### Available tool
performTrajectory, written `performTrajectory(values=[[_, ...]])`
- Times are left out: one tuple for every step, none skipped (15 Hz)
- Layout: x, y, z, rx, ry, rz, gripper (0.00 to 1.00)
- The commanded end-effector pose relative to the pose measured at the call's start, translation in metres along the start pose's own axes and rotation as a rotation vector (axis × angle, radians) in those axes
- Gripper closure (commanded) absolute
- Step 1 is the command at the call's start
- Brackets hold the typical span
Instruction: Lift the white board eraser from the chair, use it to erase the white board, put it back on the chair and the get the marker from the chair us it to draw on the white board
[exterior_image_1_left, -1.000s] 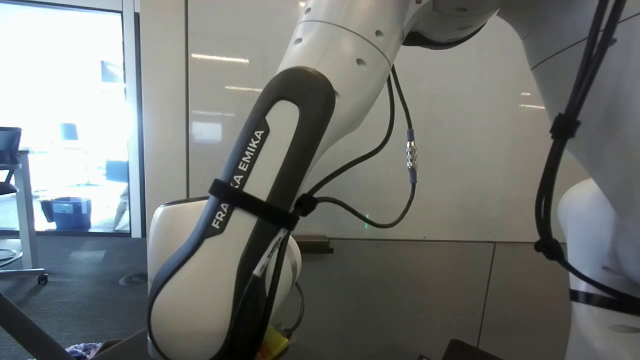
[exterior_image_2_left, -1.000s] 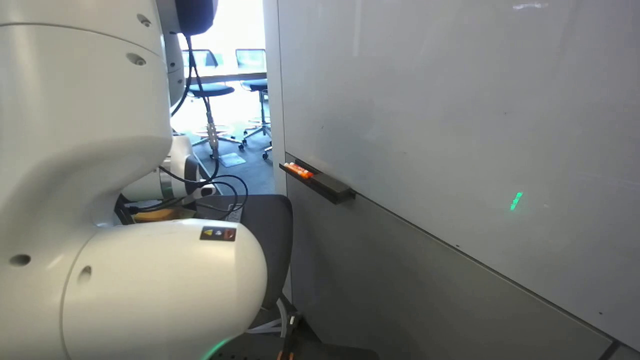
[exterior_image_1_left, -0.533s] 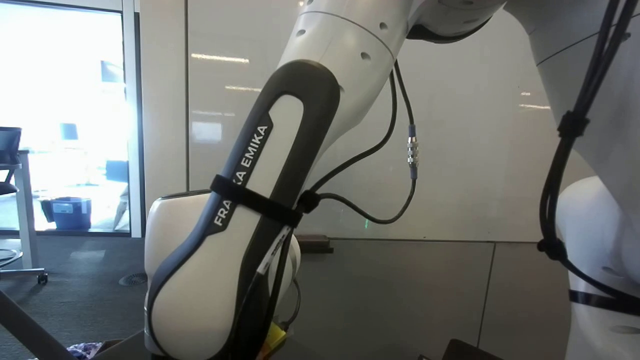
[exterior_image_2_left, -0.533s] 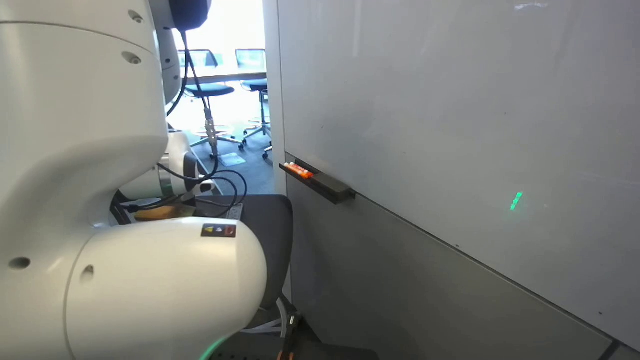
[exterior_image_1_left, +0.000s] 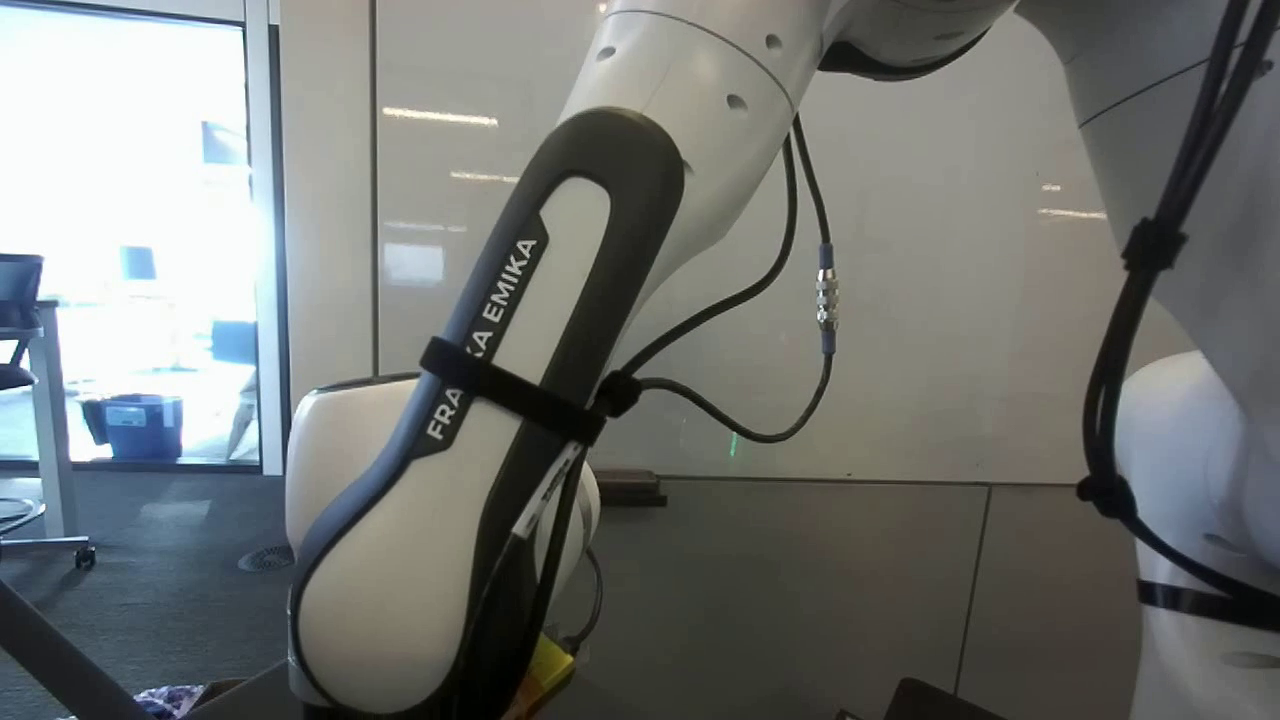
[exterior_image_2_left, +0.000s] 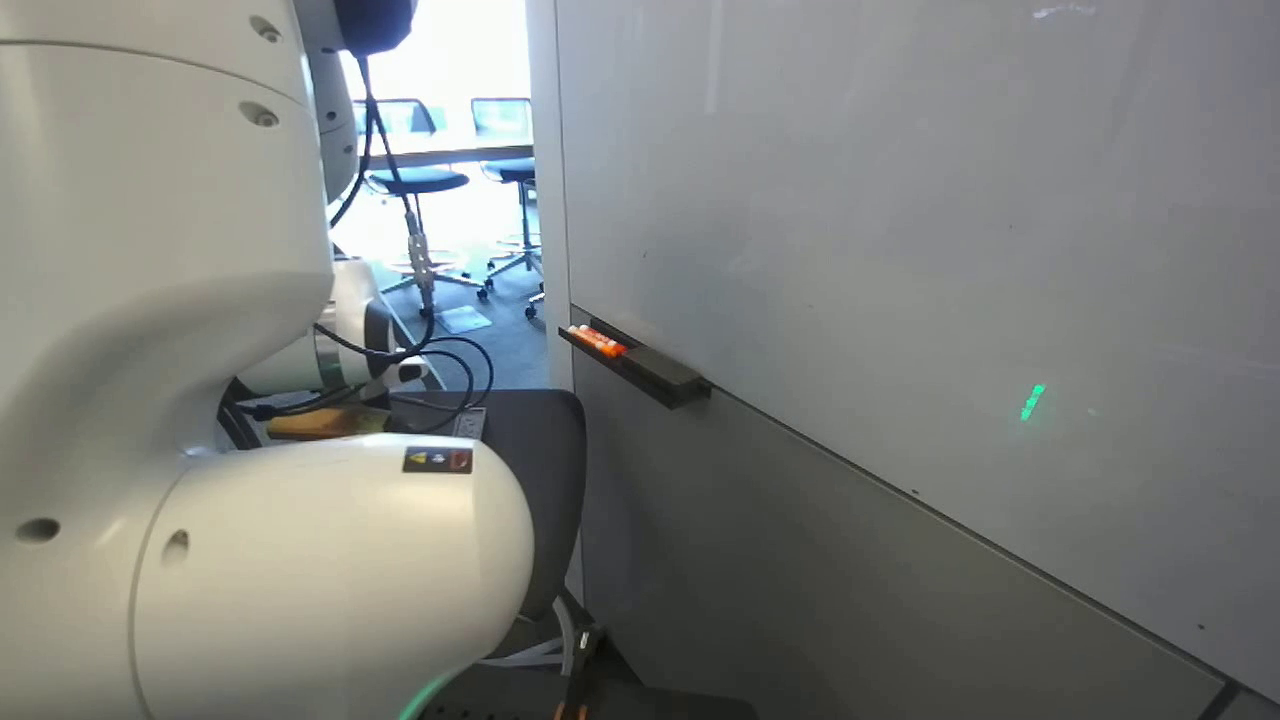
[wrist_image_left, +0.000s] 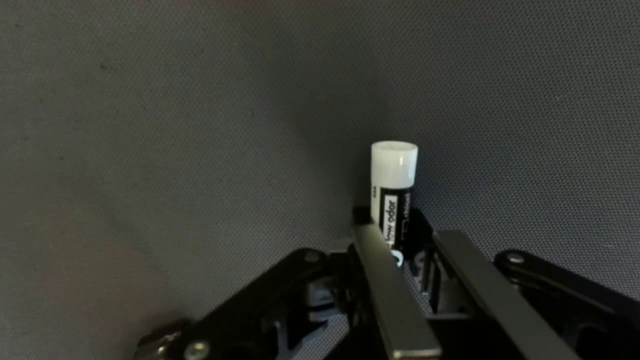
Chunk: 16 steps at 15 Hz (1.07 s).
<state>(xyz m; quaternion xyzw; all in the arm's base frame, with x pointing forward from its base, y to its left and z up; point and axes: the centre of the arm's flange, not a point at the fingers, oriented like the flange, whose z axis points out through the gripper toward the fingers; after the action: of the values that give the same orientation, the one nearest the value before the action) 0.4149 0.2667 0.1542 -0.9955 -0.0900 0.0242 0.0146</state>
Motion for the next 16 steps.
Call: performTrajectory(values=[[-0.005,0.002,-0.036,-0.002,-0.035,0.055,0.91],[-0.004,0.004,-0.044,0.001,-0.042,0.066,0.91],[-0.004,0.006,-0.051,-0.002,-0.058,0.095,0.91],[-0.004,0.008,-0.058,-0.004,-0.07,0.117,0.91],[-0.004,0.01,-0.067,-0.011,-0.07,0.139,0.91],[-0.004,0.012,-0.075,-0.014,-0.068,0.149,0.91],[-0.003,0.014,-0.084,-0.016,-0.06,0.16,0.91],[-0.002,0.016,-0.092,-0.021,-0.05,0.171,0.91],[-0.001,0.017,-0.102,-0.023,-0.036,0.183,0.91],[0.0,0.018,-0.11,-0.023,-0.023,0.196,0.91],[0.001,0.02,-0.119,-0.022,-0.007,0.213,0.91],[0.003,0.023,-0.128,-0.024,0.009,0.228,0.91],[0.007,0.026,-0.135,-0.023,0.023,0.242,0.91],[0.012,0.031,-0.144,-0.023,0.038,0.259,0.91],[0.018,0.036,-0.151,-0.024,0.048,0.272,0.91],[0.024,0.043,-0.16,-0.025,0.059,0.283,0.91]])
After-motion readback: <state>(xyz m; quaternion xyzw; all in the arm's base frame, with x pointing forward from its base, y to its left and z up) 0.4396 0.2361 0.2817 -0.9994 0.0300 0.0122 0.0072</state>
